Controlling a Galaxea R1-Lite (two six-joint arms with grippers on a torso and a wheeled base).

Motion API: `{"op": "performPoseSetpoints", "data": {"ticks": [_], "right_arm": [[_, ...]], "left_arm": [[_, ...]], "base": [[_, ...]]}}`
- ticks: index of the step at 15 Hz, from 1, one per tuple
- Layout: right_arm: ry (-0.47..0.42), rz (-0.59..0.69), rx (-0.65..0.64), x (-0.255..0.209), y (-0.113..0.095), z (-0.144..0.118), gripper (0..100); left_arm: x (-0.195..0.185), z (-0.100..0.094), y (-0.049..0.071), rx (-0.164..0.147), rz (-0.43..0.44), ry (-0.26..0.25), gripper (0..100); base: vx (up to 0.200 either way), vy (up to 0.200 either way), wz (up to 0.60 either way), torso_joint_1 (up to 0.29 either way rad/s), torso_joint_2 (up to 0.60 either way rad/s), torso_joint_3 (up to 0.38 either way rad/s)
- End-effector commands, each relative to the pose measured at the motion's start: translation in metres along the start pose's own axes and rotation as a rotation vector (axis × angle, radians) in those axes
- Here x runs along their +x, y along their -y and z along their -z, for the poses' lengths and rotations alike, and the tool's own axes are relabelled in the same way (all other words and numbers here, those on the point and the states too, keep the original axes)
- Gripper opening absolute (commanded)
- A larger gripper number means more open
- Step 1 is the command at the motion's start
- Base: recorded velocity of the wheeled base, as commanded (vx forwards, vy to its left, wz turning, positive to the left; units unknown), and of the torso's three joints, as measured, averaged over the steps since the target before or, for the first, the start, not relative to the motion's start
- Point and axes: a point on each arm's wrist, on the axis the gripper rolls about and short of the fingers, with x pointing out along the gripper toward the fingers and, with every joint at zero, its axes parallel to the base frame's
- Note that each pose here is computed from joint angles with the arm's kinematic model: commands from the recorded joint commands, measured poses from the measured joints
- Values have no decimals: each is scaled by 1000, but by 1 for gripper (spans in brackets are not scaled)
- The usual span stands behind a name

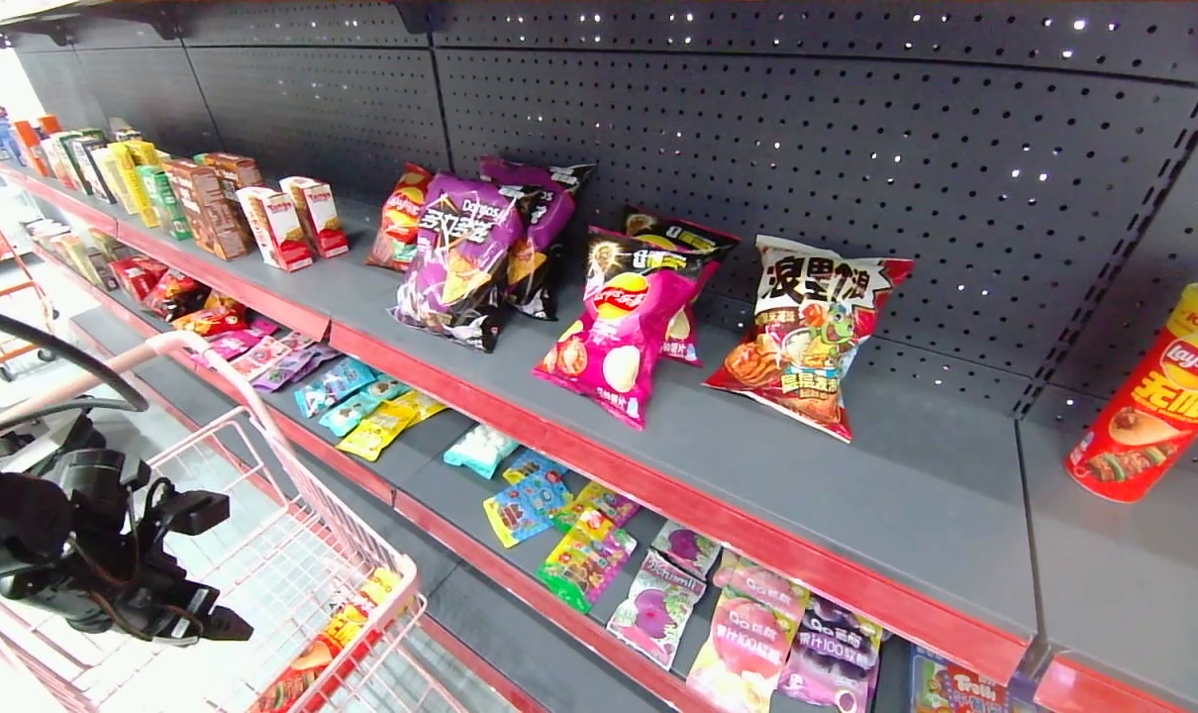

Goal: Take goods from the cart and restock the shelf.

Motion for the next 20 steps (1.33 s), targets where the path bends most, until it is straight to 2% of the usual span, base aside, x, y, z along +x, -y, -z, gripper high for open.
{"op": "performPoseSetpoints", "data": {"ticks": [1, 4, 8, 17, 20], "right_arm": [[-1, 0, -1, 0, 0, 0, 100], [-1, 0, -1, 0, 0, 0, 100], [-1, 0, 0, 0, 0, 0, 100], [-1, 0, 0, 0, 0, 0, 100], [-1, 0, 0, 0, 0, 0, 100]], "left_arm": [[14, -3, 12, 33, 57, -21, 100], [22, -2, 13, 32, 72, -43, 100], [32, -3, 20, 47, 95, -66, 100], [39, -9, 15, 52, 74, -25, 100], [49, -22, 8, 57, 58, 7, 100]], "base": [[0, 0, 0, 0, 0, 0], [0, 0, 0, 0, 0, 0], [0, 0, 0, 0, 0, 0], [0, 0, 0, 0, 0, 0], [0, 0, 0, 0, 0, 0]]}}
